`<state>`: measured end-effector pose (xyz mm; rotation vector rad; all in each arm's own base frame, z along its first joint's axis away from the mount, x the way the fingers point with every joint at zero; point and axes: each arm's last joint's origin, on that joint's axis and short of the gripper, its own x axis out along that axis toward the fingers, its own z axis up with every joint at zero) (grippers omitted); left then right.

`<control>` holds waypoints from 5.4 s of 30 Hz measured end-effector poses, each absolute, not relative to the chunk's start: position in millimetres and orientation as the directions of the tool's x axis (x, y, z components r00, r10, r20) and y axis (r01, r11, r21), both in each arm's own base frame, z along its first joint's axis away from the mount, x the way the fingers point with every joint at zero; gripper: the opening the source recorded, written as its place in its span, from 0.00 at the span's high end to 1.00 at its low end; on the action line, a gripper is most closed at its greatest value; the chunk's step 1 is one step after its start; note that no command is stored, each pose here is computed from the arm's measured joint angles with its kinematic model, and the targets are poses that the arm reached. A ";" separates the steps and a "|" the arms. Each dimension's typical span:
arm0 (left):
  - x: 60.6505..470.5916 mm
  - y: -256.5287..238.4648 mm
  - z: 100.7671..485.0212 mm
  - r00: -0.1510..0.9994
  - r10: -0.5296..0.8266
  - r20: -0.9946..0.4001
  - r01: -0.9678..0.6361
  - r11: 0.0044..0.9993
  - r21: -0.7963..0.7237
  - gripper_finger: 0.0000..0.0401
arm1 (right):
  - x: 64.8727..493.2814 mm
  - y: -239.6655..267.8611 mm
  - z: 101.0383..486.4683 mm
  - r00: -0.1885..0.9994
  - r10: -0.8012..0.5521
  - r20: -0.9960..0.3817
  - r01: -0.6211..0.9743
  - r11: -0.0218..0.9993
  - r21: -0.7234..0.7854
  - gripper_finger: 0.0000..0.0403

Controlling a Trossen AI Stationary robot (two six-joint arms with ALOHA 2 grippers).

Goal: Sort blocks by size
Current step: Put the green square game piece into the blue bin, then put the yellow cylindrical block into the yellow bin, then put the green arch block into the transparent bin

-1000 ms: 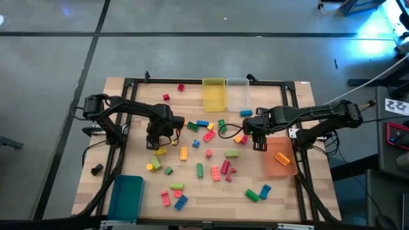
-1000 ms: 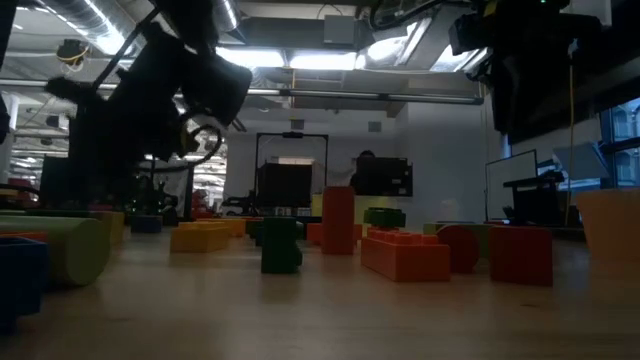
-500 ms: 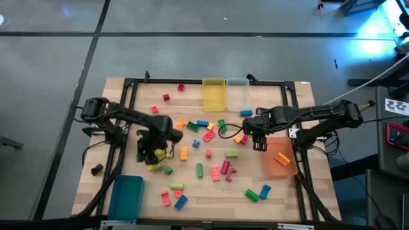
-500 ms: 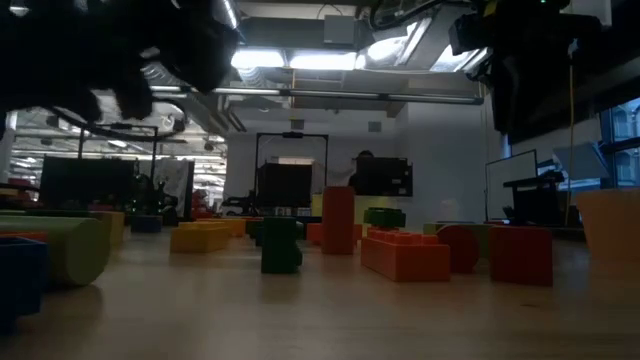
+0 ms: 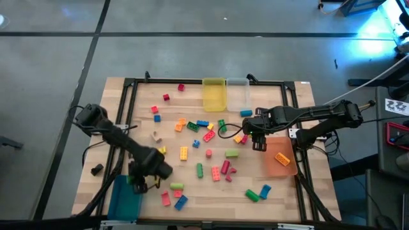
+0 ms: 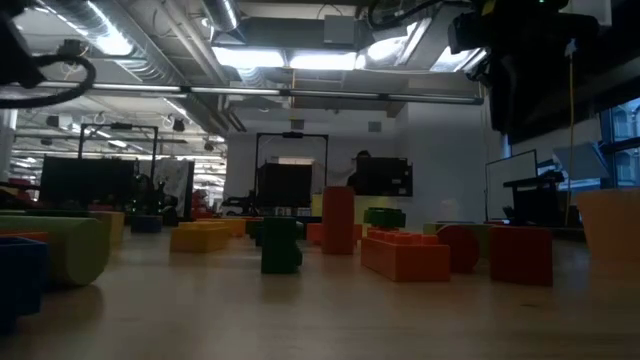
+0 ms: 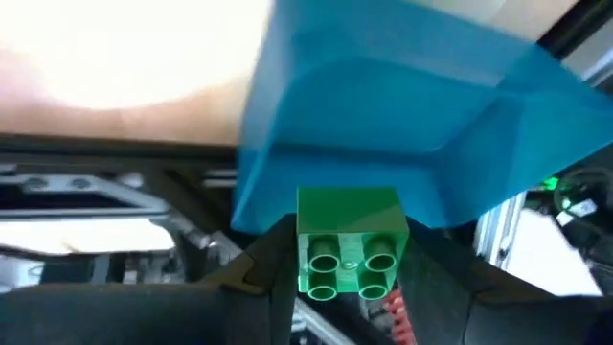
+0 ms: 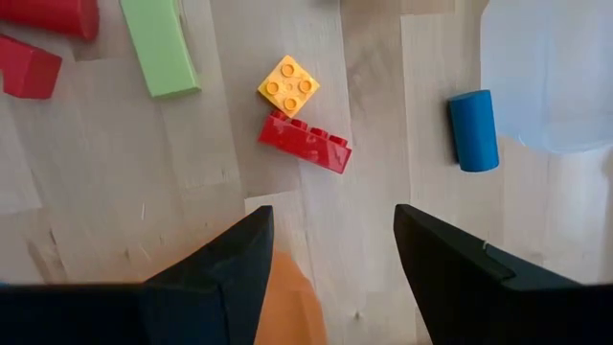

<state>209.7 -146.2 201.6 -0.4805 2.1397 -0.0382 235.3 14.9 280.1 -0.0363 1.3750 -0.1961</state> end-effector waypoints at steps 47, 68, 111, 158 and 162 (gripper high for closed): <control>231.8 -106.8 215.5 -0.140 -0.066 -0.988 -0.447 0.895 0.004 0.48 | 236.4 15.0 280.3 0.193 -0.159 -0.968 0.068 0.987 -0.149 0.45; 217.7 -106.3 175.7 -0.189 -0.081 -0.979 -0.503 0.864 0.026 0.48 | 236.6 15.1 280.3 0.195 -0.159 -0.968 0.068 0.987 -0.148 0.45; 282.1 8.0 267.4 0.702 0.199 -0.684 -0.302 0.953 -0.032 0.70 | 241.6 15.5 281.4 0.245 -0.155 -0.957 -0.025 0.986 -0.166 0.45; 344.7 175.8 173.6 0.712 0.566 -0.415 -0.513 0.823 0.243 0.46 | 259.6 24.3 201.9 0.519 0.112 -0.847 0.038 0.987 0.153 0.45; 344.8 175.4 173.4 0.712 0.565 -0.417 -0.522 0.823 0.225 0.46 | 255.4 25.0 185.7 0.543 0.151 -0.826 0.012 0.982 0.188 0.45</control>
